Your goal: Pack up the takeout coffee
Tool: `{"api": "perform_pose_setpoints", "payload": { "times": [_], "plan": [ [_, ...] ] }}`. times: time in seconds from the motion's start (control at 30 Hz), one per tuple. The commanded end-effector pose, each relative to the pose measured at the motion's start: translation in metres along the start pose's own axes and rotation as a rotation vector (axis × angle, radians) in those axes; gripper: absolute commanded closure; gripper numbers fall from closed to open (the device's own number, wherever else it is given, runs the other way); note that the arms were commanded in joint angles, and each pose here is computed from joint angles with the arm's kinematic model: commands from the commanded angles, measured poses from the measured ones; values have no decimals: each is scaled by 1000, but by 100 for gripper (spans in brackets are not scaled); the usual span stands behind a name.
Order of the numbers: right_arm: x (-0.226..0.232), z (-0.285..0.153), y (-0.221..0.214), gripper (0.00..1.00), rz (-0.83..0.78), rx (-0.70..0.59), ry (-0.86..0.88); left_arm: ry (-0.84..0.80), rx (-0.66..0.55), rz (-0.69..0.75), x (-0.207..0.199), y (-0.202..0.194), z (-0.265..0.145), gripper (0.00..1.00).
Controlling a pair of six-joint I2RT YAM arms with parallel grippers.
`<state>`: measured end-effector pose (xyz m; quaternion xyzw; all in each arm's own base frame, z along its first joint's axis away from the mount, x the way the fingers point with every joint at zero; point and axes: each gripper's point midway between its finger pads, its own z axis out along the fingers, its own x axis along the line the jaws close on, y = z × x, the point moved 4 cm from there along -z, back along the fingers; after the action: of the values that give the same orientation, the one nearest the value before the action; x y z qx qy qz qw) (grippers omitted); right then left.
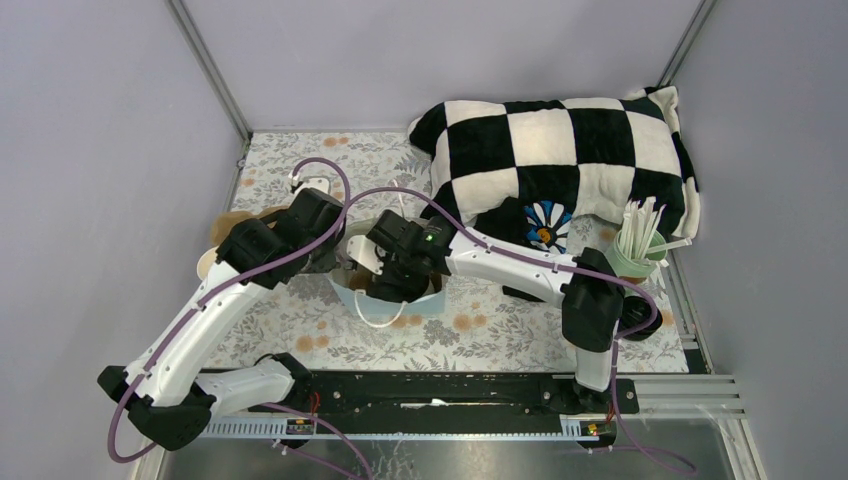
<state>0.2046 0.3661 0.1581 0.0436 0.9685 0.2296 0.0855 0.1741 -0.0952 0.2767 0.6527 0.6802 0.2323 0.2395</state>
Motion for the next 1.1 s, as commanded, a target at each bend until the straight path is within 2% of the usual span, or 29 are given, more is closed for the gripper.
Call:
{"api": "perform_pose_setpoints", "payload": {
  "times": [0.0, 0.5, 0.67, 0.83, 0.93, 1.07],
  "plan": [
    [12, -18, -21, 0, 55, 130, 18, -26, -84, -22, -3, 15, -5, 100],
    [12, -81, 30, 0, 177, 0, -151, -68, -94, -41, -7, 14, -7, 100],
    [22, -107, 50, 0, 205, -109, -185, -49, -117, -43, -3, 13, -3, 100],
    [34, -140, 64, 0, 241, -253, -187, -105, -232, -55, -8, 23, 0, 100],
    [38, -145, 61, 0, 289, -307, -189, -129, -278, -72, -11, 31, -1, 100],
    [31, -123, 53, 0, 291, -272, -266, -174, -265, -72, -20, 35, -5, 100]
  ]
}}
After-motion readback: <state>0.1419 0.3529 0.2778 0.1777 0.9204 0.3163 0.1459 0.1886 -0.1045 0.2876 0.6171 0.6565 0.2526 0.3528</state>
